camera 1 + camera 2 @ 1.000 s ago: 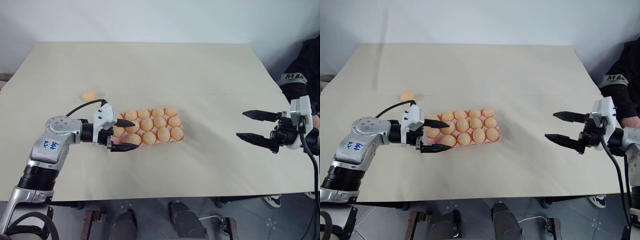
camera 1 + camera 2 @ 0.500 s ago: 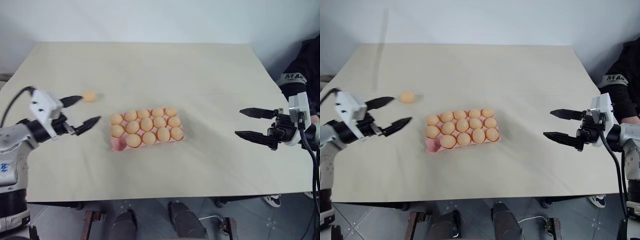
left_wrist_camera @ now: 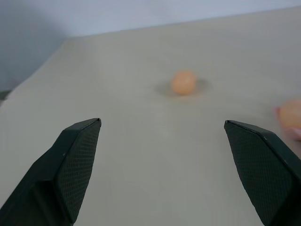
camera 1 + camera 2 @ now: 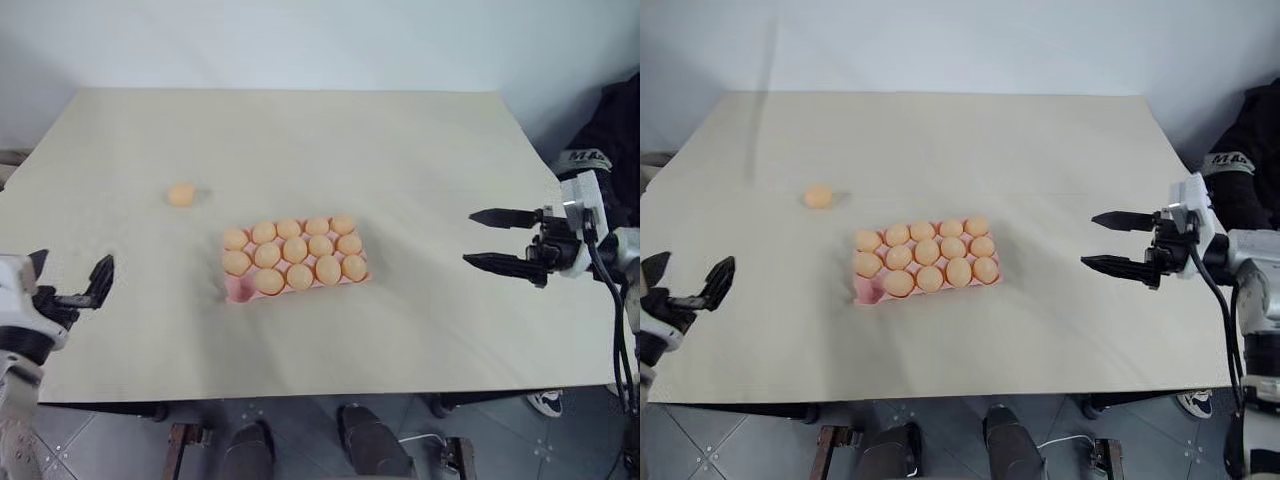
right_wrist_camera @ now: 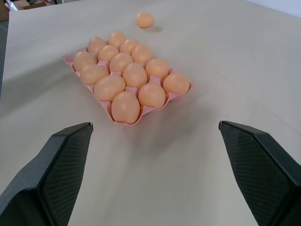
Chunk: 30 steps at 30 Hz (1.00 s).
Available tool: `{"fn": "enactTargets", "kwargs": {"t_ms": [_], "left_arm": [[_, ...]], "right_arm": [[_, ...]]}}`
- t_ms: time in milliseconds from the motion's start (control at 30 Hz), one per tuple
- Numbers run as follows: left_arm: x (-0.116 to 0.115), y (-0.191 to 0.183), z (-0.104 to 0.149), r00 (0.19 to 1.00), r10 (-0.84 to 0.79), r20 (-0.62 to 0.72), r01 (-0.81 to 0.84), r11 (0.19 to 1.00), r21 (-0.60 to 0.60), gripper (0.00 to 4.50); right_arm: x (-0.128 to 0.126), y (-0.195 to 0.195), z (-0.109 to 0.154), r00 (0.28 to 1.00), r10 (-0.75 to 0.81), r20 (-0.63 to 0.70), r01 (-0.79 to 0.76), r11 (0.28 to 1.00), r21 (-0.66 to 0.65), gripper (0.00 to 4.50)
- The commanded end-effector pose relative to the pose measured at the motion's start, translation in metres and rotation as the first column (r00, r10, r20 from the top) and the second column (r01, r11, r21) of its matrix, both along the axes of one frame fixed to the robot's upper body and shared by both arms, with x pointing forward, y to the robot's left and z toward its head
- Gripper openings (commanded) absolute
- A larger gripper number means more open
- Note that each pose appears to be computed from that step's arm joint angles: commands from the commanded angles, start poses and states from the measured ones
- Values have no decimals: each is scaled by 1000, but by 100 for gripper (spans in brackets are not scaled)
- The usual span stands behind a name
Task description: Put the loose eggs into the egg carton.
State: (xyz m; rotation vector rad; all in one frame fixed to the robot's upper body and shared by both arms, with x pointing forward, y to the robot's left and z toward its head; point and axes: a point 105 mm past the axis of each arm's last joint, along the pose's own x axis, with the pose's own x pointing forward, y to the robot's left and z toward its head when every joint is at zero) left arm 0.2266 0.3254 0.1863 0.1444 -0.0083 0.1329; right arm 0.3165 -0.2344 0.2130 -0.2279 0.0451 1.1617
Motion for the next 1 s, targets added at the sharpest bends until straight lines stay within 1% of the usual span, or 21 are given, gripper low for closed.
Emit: {"fn": "enactTargets", "kwargs": {"t_ms": [33, 167, 233, 300, 367, 467, 500, 633, 833, 1000], "left_arm": [[-9, 3, 3, 999, 49, -2, -49, 999, -20, 448], [-6, 5, 0, 998, 60, -17, -60, 997, -45, 448], [-2, 8, 3, 998, 61, 0, -61, 997, -53, 448], [7, 11, 9, 999, 35, 34, -33, 998, -53, 448], [23, 16, 13, 999, -2, 50, 4, 999, -43, 448], [50, 20, 11, 998, -47, 34, 49, 998, -39, 448], [56, 19, 11, 998, -63, 32, 64, 997, -31, 448], [100, 18, 11, 990, -135, 44, 138, 989, -50, 448], [152, 9, -1, 972, -234, 4, 234, 972, 0, 448], [177, -5, 4, 949, -314, 16, 313, 949, 30, 448]], "right_arm": [[2, 3, 9, 999, 35, 32, -34, 999, -5, 450], [1, 3, 10, 998, 54, 33, -54, 999, -6, 450], [-1, 2, 13, 997, 62, 42, -62, 998, 0, 450], [-6, 1, 15, 997, 68, 47, -68, 998, 9, 450], [-11, 1, 16, 996, 73, 49, -74, 997, 17, 450], [-18, 3, 17, 995, 76, 60, -78, 996, 42, 450], [-20, 3, 18, 995, 75, 65, -79, 996, 50, 450], [-30, 10, 23, 991, 73, 111, -83, 993, 85, 450], [-42, 9, 19, 994, 17, 112, -29, 994, 107, 450], [-47, 7, 16, 994, -17, 104, 6, 994, 109, 450]]}}
